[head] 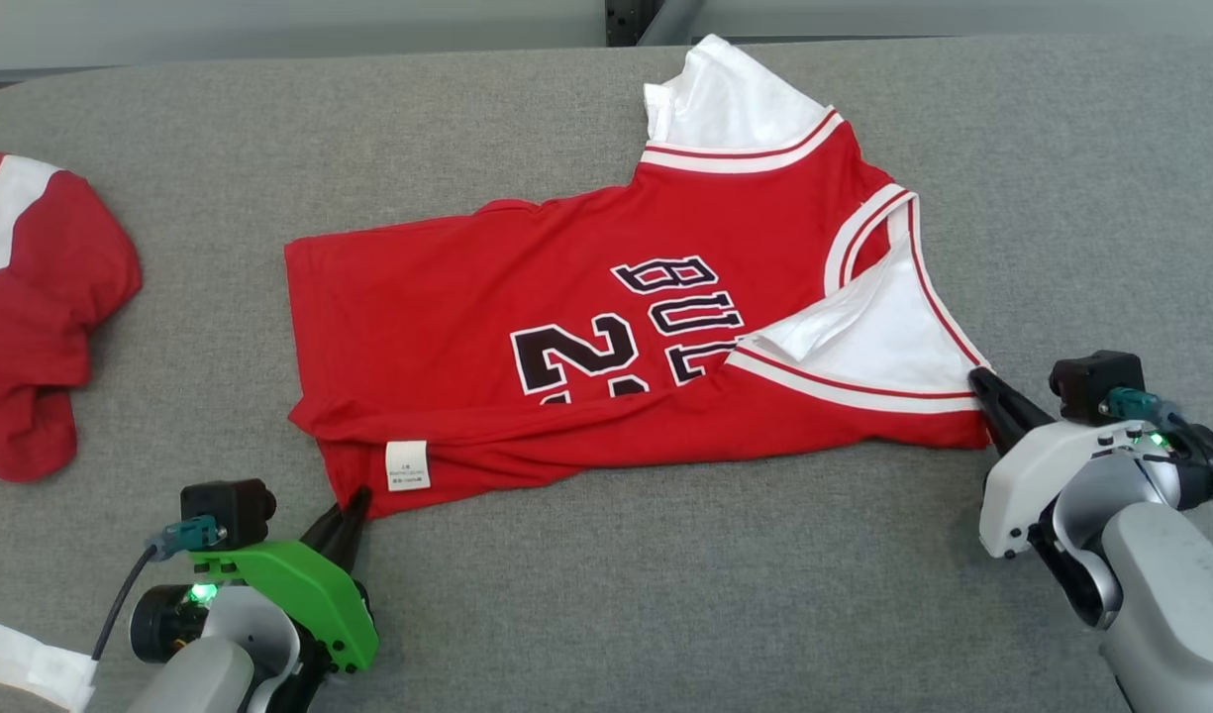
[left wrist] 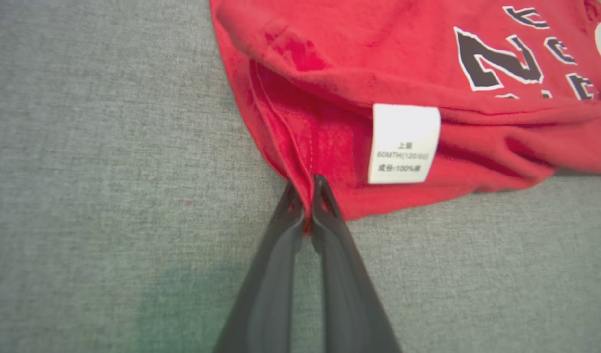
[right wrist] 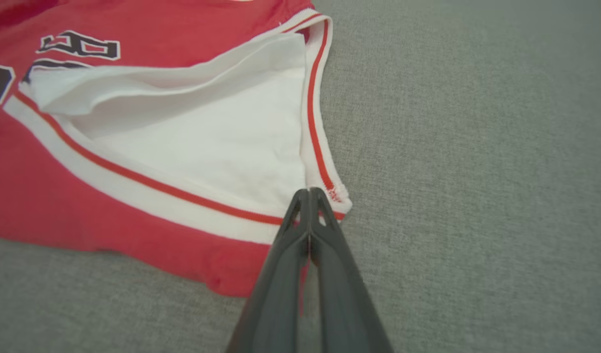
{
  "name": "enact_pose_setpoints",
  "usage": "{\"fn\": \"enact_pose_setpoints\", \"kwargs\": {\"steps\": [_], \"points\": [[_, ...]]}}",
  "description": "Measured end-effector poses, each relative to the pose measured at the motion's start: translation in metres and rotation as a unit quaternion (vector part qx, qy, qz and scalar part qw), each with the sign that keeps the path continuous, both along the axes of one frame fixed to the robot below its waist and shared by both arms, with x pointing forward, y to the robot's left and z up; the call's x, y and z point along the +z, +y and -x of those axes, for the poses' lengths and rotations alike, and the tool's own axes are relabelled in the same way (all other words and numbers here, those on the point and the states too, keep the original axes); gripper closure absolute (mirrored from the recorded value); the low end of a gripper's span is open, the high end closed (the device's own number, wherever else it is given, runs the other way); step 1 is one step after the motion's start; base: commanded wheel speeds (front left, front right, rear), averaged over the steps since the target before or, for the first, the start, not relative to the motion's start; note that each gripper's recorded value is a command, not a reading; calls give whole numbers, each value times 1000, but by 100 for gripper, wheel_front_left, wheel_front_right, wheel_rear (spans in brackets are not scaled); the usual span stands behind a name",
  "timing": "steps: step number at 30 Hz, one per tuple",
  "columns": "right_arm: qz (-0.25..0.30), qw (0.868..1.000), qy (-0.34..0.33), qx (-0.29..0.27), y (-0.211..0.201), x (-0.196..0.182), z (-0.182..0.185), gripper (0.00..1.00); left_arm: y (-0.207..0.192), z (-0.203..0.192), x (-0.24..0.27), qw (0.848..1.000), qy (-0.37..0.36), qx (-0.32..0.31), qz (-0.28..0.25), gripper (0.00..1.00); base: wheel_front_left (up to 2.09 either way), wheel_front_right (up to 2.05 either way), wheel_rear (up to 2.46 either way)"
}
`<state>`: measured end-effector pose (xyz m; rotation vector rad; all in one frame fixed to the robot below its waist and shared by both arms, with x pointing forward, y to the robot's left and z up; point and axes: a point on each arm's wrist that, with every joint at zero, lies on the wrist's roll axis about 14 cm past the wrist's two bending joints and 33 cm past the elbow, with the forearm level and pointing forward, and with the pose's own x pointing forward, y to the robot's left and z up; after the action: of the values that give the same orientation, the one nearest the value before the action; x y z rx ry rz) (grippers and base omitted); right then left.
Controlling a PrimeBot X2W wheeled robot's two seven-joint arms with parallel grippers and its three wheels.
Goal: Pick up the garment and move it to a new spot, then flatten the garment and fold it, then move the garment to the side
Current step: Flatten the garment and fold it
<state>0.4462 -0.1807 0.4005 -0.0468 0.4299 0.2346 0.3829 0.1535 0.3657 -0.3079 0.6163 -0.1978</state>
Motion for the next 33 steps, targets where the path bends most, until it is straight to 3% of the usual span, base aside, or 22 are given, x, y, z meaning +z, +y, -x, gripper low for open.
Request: {"fn": "enact_pose_setpoints", "kwargs": {"steps": [10, 16, 17, 20, 21, 22, 23, 29, 30, 31, 32, 33], "points": [[-1, 1000, -11, -5, -24, 32, -12, 100, 12, -7, 30, 999, -27, -17, 4, 100, 0, 0, 0], [-3, 1000, 11, -5, -24, 22, -3, 100, 7, 2, 31, 999, -22, -24, 7, 100, 0, 0, 0], [-3, 1000, 13, -4, -23, 20, -2, 80, 6, 2, 30, 999, -21, -24, 8, 100, 0, 0, 0], [-6, 1000, 16, 0, -17, 17, 1, 51, 5, 3, 29, 999, -18, -24, 10, 100, 0, 0, 0], [-8, 1000, 15, 2, -15, 17, 1, 13, 4, 3, 30, 999, -19, -25, 10, 100, 0, 0, 0], [-9, 1000, 15, 3, -13, 16, 2, 4, 4, 3, 29, 999, -18, -26, 10, 100, 0, 0, 0], [-10, 1000, 16, 3, -13, 15, 4, 0, 4, 4, 29, 999, -17, -26, 10, 100, 0, 0, 0], [-6, 1000, 11, 7, -11, 17, 6, 0, 7, 4, 30, 1000, -19, -24, 4, 100, 0, 0, 0], [-5, 1000, 7, 8, -10, 19, 6, 0, 9, 2, 32, 999, -26, -19, 1, 73, 0, 0, 0], [-7, 1000, 1, 9, -9, 21, 7, 0, 10, 2, 35, 999, -33, -16, -2, 25, 0, 0, 0], [-7, 1000, -7, 9, -9, 23, 7, 0, 11, 1, 36, 999, -40, -13, -7, 0, 0, 0, 0], [-7, 1000, -16, 8, -9, 27, 9, 0, 12, 3, 38, 999, -47, -9, -11, 0, 0, 0, 0]]}}
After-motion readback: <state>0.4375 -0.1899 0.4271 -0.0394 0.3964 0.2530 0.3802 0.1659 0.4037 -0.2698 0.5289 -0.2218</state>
